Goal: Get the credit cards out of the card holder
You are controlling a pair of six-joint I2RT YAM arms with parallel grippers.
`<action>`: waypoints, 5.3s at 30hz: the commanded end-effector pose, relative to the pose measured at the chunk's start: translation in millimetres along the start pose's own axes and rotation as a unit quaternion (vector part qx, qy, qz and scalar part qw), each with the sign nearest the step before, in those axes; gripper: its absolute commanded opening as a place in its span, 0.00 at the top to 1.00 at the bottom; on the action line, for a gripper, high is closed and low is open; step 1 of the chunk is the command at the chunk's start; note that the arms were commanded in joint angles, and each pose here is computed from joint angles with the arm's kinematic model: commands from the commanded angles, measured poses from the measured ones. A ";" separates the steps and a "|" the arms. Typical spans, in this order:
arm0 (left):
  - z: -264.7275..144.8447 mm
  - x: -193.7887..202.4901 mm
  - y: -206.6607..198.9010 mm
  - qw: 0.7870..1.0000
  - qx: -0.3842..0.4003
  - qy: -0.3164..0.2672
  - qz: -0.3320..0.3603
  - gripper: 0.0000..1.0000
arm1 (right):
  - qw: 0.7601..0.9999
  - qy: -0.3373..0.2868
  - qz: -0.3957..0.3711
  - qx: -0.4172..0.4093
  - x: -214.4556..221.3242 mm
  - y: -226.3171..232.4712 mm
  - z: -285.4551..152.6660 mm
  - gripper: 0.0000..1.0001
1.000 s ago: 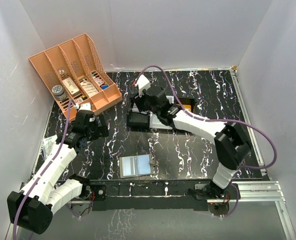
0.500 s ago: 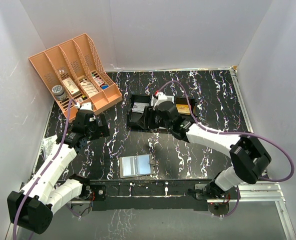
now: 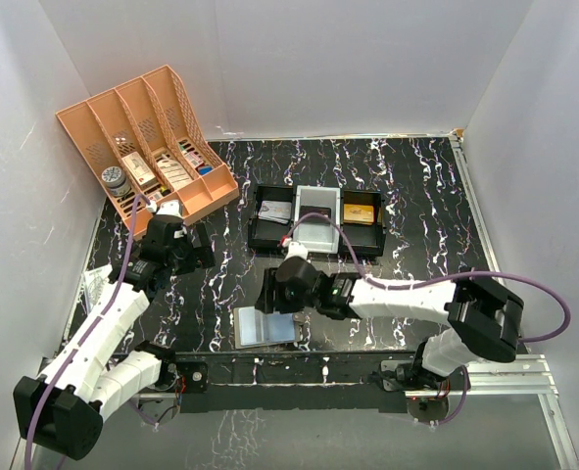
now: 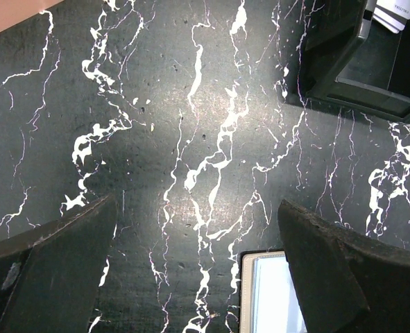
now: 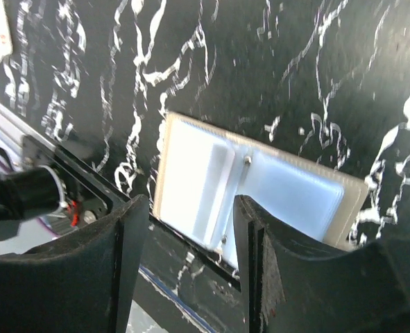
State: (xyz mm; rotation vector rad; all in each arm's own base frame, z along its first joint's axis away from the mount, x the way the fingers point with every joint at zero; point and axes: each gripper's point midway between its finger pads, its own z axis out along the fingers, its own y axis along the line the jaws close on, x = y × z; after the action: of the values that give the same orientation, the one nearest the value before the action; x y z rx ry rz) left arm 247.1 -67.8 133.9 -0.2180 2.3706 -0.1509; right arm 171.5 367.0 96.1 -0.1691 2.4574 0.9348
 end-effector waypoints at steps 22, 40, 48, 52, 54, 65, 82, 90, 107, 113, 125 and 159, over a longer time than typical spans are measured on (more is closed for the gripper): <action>-8.8 -1.4 23.4 0.997 -0.065 -0.008 -0.028 0.01 | 0.984 -0.019 -0.104 0.145 25.0 24.3 27.4 0.41; -12.5 -4.0 22.9 0.997 -0.061 -0.018 -0.034 0.01 | 0.980 0.012 -0.119 0.161 41.1 28.7 48.4 0.34; -13.0 -3.7 23.3 0.997 -0.061 -0.018 -0.034 0.01 | 0.967 0.042 -0.132 0.215 58.6 2.3 64.4 0.34; -12.7 -3.4 23.0 0.997 -0.060 -0.017 -0.033 0.01 | 0.962 0.049 -0.134 0.231 63.7 -6.8 66.1 0.42; -12.9 -3.5 22.6 0.998 -0.059 -0.018 -0.033 0.01 | 0.966 0.048 -0.131 0.217 62.9 -1.7 64.6 0.46; -11.5 -2.5 21.4 0.998 -0.057 -0.014 -0.032 0.01 | 0.986 0.065 -0.091 0.120 63.2 19.3 61.0 0.37; -12.2 -2.9 21.0 0.998 -0.055 -0.015 -0.032 0.01 | 0.979 0.034 -0.120 0.160 30.6 32.8 42.4 0.36; -12.2 -3.0 21.1 0.998 -0.055 -0.015 -0.031 0.01 | 0.973 0.049 -0.133 0.184 39.8 21.9 52.2 0.36; -11.3 -2.3 20.5 0.998 -0.054 -0.012 -0.029 0.01 | 0.973 0.068 -0.136 0.175 60.4 7.3 63.4 0.57; -10.4 -1.5 20.1 0.998 -0.053 -0.011 -0.029 0.01 | 0.986 0.073 -0.103 0.112 58.2 20.0 60.0 0.59; -9.1 -0.2 16.7 0.999 -0.045 -0.006 -0.026 0.01 | 0.995 0.085 -0.041 0.035 50.2 28.1 50.5 0.61; -7.7 0.5 15.6 0.999 -0.042 -0.003 -0.025 0.01 | 0.973 -0.016 -0.061 0.224 6.3 -49.2 -19.8 0.56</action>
State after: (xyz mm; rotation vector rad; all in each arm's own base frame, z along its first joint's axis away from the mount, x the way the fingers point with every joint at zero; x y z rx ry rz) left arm 237.1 -52.8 130.5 -0.3200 2.3829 -0.0704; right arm 171.6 331.0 69.0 -0.1970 2.5421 0.3177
